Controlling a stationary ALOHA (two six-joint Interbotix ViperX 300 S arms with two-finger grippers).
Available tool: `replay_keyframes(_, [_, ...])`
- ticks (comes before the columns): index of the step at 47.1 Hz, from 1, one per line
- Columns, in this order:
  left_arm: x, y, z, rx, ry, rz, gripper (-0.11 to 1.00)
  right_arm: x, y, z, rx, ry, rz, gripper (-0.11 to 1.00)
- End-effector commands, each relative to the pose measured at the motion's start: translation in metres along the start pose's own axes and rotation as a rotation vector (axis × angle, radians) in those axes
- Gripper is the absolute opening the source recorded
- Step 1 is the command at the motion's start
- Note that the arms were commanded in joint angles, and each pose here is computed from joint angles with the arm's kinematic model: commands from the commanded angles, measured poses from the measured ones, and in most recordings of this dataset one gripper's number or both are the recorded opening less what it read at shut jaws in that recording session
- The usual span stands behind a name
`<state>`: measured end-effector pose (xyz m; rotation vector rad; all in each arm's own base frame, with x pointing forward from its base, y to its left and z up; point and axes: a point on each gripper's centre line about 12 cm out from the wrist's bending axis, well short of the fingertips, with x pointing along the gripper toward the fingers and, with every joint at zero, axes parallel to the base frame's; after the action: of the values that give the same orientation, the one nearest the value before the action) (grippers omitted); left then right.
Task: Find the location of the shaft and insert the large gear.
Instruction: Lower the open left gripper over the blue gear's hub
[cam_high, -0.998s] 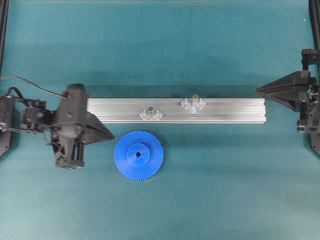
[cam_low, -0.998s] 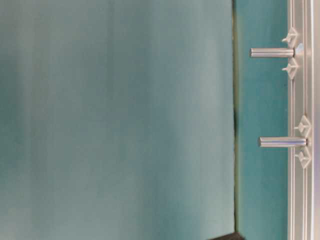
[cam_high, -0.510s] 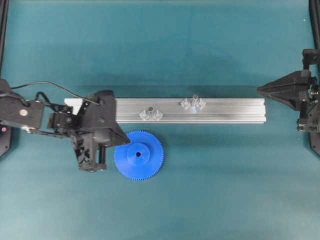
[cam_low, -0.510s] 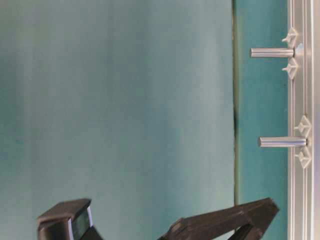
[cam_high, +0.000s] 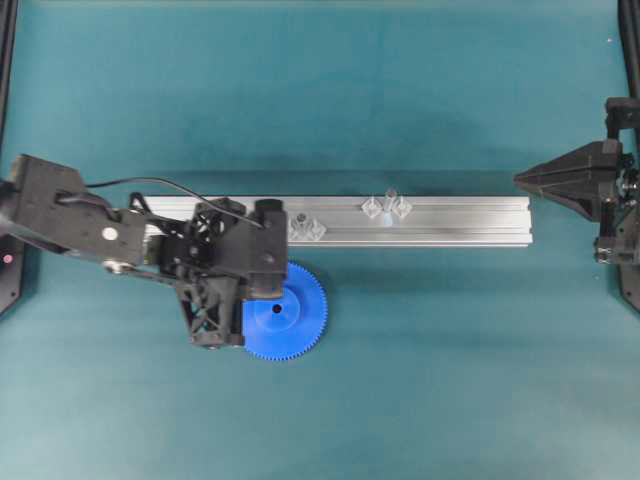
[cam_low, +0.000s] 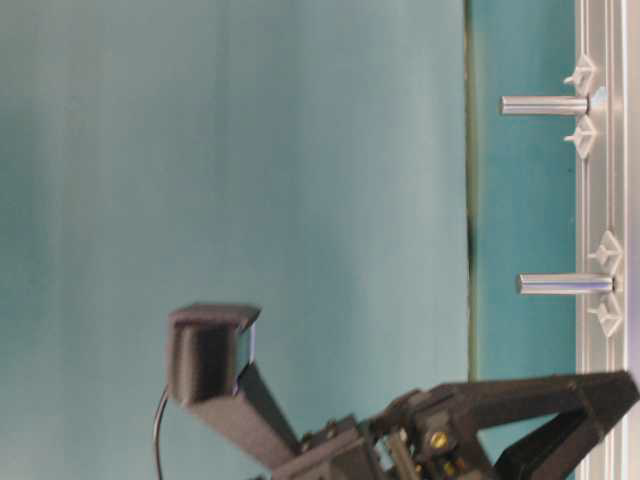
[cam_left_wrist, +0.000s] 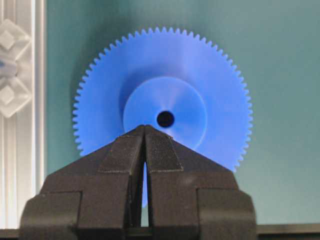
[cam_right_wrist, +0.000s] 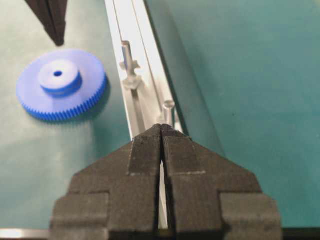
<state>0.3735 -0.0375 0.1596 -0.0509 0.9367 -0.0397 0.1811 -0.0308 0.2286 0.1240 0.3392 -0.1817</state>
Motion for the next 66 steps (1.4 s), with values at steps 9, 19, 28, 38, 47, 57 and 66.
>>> replay_keyframes(9, [0.006, -0.010, 0.018, 0.020, -0.008, -0.012, -0.02, 0.000, 0.000, 0.004, 0.008, -0.011, -0.003, -0.01])
replay_keyframes(19, [0.015, -0.015, 0.023, 0.034, 0.062, -0.007, -0.02, 0.000, -0.001, 0.003, 0.008, -0.007, -0.004, -0.01])
replay_keyframes(28, [0.018, -0.016, 0.030, 0.037, 0.115, 0.000, -0.01, 0.000, -0.001, 0.003, 0.008, -0.010, -0.004, -0.01])
replay_keyframes(38, [0.023, -0.016, 0.026, 0.040, 0.202, 0.011, -0.01, -0.002, -0.001, 0.003, 0.006, -0.019, -0.003, -0.01])
replay_keyframes(47, [0.023, -0.017, 0.030, 0.040, 0.210, 0.012, -0.01, -0.003, -0.001, 0.001, 0.008, -0.017, -0.003, -0.01])
replay_keyframes(57, [0.023, -0.016, 0.029, 0.042, 0.225, 0.015, -0.02, -0.004, -0.001, 0.001, 0.008, -0.022, -0.002, -0.01])
replay_keyframes(66, [0.023, -0.016, 0.029, 0.116, 0.224, 0.006, -0.01, -0.004, -0.001, 0.002, 0.008, -0.025, -0.002, -0.01])
